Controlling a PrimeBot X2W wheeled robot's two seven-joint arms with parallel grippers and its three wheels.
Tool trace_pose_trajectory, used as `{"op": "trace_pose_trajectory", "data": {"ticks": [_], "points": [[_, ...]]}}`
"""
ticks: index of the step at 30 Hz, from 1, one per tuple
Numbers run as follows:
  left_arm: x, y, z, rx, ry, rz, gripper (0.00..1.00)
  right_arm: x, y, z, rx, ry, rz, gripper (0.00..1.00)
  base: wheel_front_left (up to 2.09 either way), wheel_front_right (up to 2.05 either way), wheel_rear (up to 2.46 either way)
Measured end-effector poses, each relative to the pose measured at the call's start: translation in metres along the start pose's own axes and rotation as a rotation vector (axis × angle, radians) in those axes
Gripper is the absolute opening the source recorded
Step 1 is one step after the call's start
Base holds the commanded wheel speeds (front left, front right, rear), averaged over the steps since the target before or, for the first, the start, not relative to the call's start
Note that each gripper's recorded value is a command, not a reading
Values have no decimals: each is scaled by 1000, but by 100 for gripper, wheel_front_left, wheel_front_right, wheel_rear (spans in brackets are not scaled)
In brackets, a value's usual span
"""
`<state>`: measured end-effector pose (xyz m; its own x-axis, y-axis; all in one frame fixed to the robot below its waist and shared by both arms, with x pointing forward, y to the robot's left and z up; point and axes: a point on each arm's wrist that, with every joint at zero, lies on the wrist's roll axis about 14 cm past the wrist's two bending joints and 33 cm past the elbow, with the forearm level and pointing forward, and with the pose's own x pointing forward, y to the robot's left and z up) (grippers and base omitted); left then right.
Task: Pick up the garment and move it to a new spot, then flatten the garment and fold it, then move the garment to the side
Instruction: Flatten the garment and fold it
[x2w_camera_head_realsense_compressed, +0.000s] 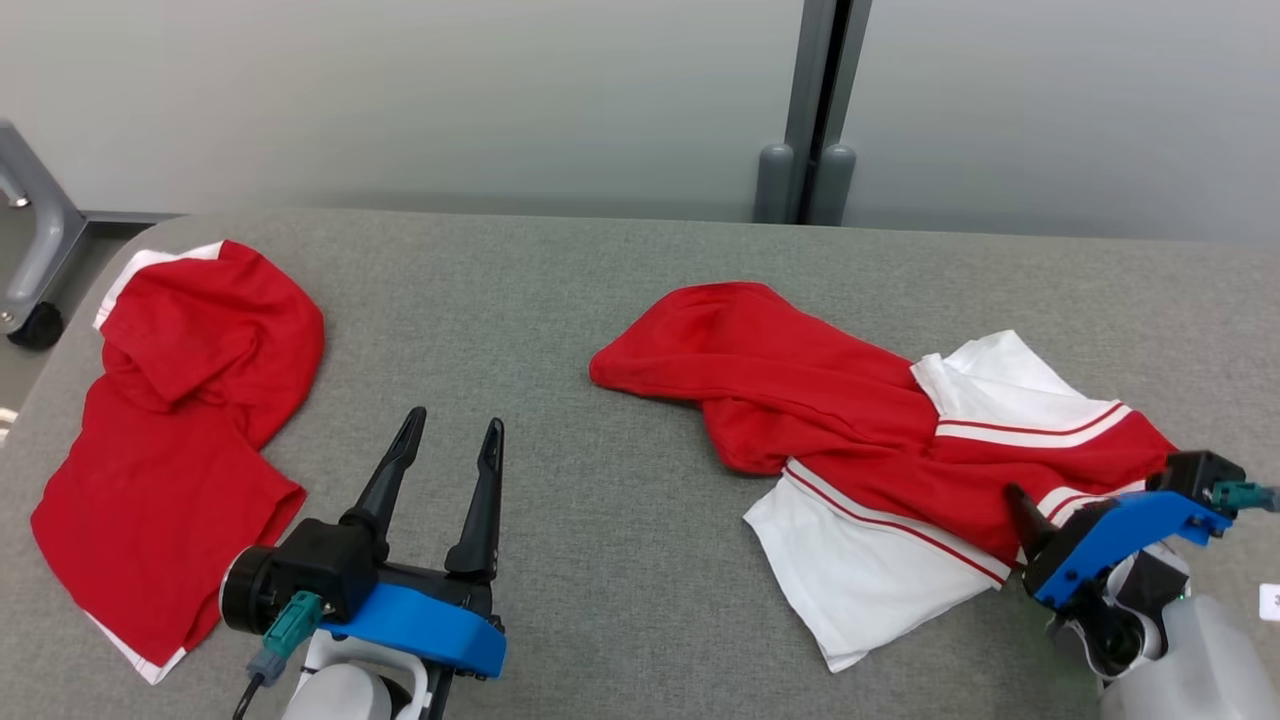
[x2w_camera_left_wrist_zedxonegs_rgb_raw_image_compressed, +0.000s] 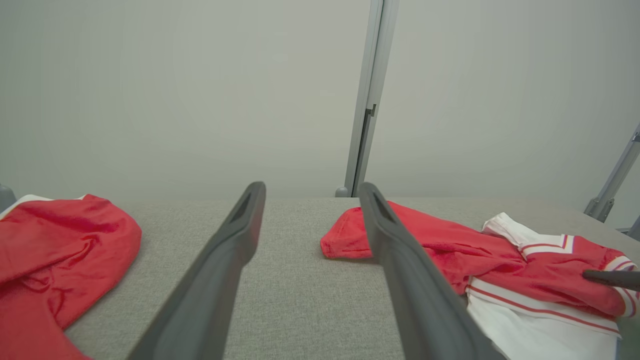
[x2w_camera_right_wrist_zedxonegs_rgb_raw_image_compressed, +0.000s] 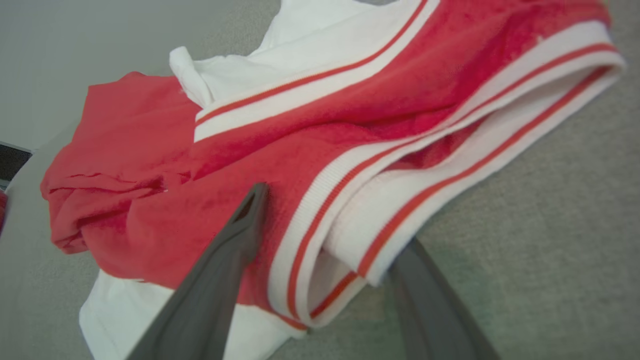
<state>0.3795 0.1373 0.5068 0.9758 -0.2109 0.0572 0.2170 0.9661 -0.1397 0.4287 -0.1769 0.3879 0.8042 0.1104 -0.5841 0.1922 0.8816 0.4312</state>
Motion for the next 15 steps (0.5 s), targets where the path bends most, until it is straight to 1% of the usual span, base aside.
{"op": "trace_pose_trajectory", "data": {"ticks": [1, 2, 5, 8, 11, 15], "points": [[0, 0, 0, -1, 1, 1, 100, 3, 2, 1, -13, 0, -1, 20, 0, 0, 0], [0, 1, -1, -2, 3, 2, 100, 5, 4, 5, -23, -12, -1, 0, 0, 0, 0], [-1, 4, -4, -4, 11, 10, 100, 11, 12, 24, -101, -73, -5, 0, 0, 0, 0], [0, 6, -5, -5, 14, 16, 100, 16, 21, 54, -208, -162, -14, 0, 0, 0, 0], [1, 10, -4, -5, 11, 27, 100, 21, 37, 87, -328, -243, -12, 0, 0, 0, 0], [2, 13, -5, -7, 14, 34, 100, 29, 62, 128, -453, -342, 3, 0, 0, 0, 0]]}}
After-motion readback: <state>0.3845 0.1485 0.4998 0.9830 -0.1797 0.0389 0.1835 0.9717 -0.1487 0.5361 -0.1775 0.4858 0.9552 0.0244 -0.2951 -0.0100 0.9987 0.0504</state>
